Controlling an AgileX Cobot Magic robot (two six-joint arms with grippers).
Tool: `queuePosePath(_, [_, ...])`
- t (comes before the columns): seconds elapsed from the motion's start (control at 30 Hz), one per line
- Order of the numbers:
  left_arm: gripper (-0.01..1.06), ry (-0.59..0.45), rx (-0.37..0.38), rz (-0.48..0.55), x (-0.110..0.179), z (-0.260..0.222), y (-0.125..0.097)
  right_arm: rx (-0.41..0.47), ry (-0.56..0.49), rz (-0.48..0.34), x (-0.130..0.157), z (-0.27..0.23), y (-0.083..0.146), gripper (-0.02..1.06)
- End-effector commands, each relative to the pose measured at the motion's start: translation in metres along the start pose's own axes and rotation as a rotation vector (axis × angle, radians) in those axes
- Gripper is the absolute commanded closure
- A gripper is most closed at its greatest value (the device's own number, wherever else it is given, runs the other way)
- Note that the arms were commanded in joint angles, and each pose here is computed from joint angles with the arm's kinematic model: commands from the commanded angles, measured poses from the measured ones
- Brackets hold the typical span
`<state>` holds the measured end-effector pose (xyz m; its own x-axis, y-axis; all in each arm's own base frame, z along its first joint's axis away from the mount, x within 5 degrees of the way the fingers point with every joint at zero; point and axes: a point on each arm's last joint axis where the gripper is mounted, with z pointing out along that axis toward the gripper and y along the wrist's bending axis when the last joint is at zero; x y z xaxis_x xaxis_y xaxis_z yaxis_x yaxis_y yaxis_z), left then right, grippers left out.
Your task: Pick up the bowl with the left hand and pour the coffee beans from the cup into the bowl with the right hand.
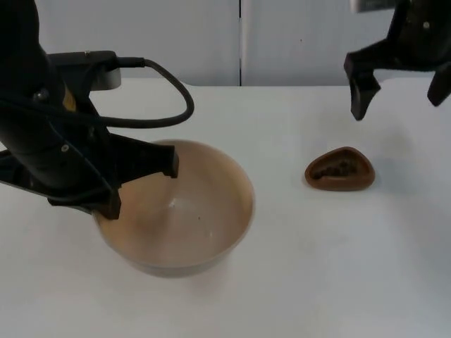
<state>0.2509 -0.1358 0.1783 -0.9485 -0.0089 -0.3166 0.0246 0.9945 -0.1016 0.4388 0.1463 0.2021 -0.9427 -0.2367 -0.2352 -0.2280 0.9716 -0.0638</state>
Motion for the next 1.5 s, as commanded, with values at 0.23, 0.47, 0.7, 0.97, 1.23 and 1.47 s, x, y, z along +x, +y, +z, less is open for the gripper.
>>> queuePosePath(0.23, [1.05,-0.015,0.000,0.008,0.000,-0.003,0.000,0.000,-0.008,0.002,-0.005,0.033,-0.004,0.01])
queuePosePath(0.47, [1.05,-0.017,0.001,0.009,0.000,-0.003,0.000,-0.010,0.015,0.000,-0.003,0.066,-0.001,0.04])
queuePosePath(0.7, [1.05,-0.025,0.006,0.009,-0.001,-0.003,-0.001,-0.016,0.045,0.001,0.001,0.092,0.002,0.11])
queuePosePath(0.97, [1.05,-0.026,0.007,0.009,-0.001,-0.003,-0.001,-0.011,0.063,-0.003,0.003,0.101,0.002,0.19])
queuePosePath(1.23, [1.05,-0.026,0.007,0.009,-0.001,-0.003,-0.001,-0.012,0.084,-0.002,0.006,0.109,0.003,0.27])
queuePosePath(1.47, [1.05,-0.029,0.010,0.010,-0.001,-0.003,-0.001,-0.019,0.075,0.003,0.005,0.110,0.004,0.55])
